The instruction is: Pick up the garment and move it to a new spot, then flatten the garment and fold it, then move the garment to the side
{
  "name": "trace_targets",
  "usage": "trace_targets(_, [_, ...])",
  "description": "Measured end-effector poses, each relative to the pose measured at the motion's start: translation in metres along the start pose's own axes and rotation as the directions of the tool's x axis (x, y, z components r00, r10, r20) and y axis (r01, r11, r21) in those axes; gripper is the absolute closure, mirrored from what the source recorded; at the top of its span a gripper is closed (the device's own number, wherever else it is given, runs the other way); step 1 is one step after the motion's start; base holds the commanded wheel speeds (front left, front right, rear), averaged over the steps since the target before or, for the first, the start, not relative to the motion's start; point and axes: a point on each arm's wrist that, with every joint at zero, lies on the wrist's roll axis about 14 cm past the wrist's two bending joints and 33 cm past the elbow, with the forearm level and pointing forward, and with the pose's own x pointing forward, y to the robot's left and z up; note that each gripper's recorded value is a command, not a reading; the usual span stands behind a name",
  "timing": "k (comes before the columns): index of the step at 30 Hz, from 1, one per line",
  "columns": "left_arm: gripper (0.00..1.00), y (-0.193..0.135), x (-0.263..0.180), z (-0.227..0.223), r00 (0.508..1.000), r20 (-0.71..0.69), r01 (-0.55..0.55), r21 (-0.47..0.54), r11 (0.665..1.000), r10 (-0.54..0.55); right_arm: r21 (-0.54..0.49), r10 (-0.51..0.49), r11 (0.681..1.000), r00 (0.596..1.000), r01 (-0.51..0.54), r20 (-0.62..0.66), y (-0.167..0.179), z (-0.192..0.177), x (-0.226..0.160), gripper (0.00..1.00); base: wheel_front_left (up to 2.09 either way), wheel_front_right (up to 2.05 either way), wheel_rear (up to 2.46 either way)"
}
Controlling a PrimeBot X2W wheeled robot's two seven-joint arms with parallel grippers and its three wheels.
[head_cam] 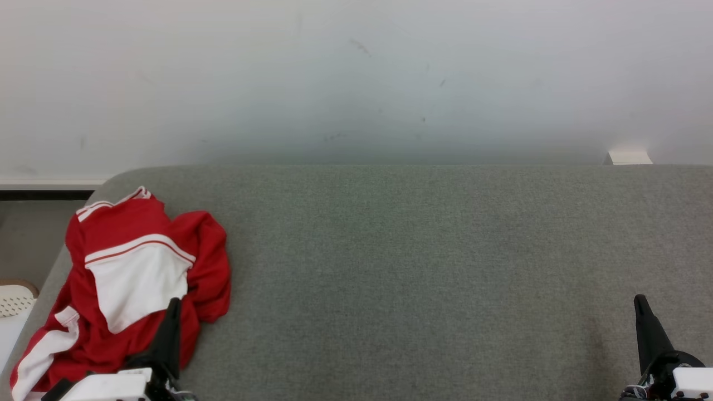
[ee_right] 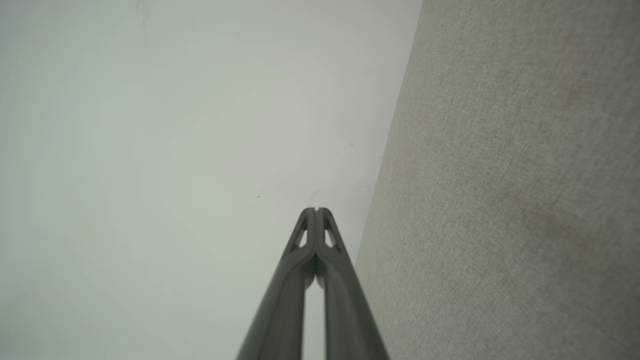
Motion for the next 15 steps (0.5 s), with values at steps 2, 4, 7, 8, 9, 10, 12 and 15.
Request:
trace_targets(2, [1.00,0.0000,0.0000,0.0000,1.000,0.000,0.000,0.000,1.000,0.000,0.000,0.000,1.000,1.000,0.000,0.000,0.0000,0.0000,0.0000,1.00,0.00,0.00,0.00])
trace_targets(4, [1.00,0.0000,0.0000,0.0000,1.000,0.000,0.000,0.000,1.000,0.000,0.000,0.000,1.000,1.000,0.000,0.000,0.0000,0.0000,0.0000,1.00,0.00,0.00,0.00])
trace_targets(7, [1.00,0.0000,0.0000,0.0000,1.000,0.000,0.000,0.000,1.000,0.000,0.000,0.000,1.000,1.000,0.000,0.000,0.0000,0.0000,0.0000,1.00,0.00,0.00,0.00])
trace_targets(8, [1.00,0.0000,0.0000,0.0001,1.000,0.000,0.000,0.000,1.000,0.000,0.000,0.000,1.000,1.000,0.000,0.000,0.0000,0.0000,0.0000,1.00,0.00,0.00,0.00])
trace_targets(9, [1.00,0.0000,0.0000,0.0001,1.000,0.000,0.000,0.000,1.000,0.000,0.000,0.000,1.000,1.000,0.000,0.000,0.0000,0.0000,0.0000,1.00,0.00,0.00,0.00])
trace_targets(10, [1.00,0.0000,0.0000,0.0001,1.000,0.000,0.000,0.000,1.000,0.000,0.000,0.000,1.000,1.000,0.000,0.000,0.0000,0.0000,0.0000,1.00,0.00,0.00,0.00])
trace_targets(12, [1.00,0.0000,0.0000,0.0001,1.000,0.000,0.000,0.000,1.000,0.000,0.000,0.000,1.000,1.000,0.000,0.000,0.0000,0.0000,0.0000,1.00,0.00,0.00,0.00])
trace_targets(15, [1.00,0.0000,0.0000,0.0001,1.000,0.000,0.000,0.000,1.000,0.000,0.000,0.000,1.000,1.000,0.000,0.000,0.0000,0.0000,0.0000,1.00,0.00,0.00,0.00])
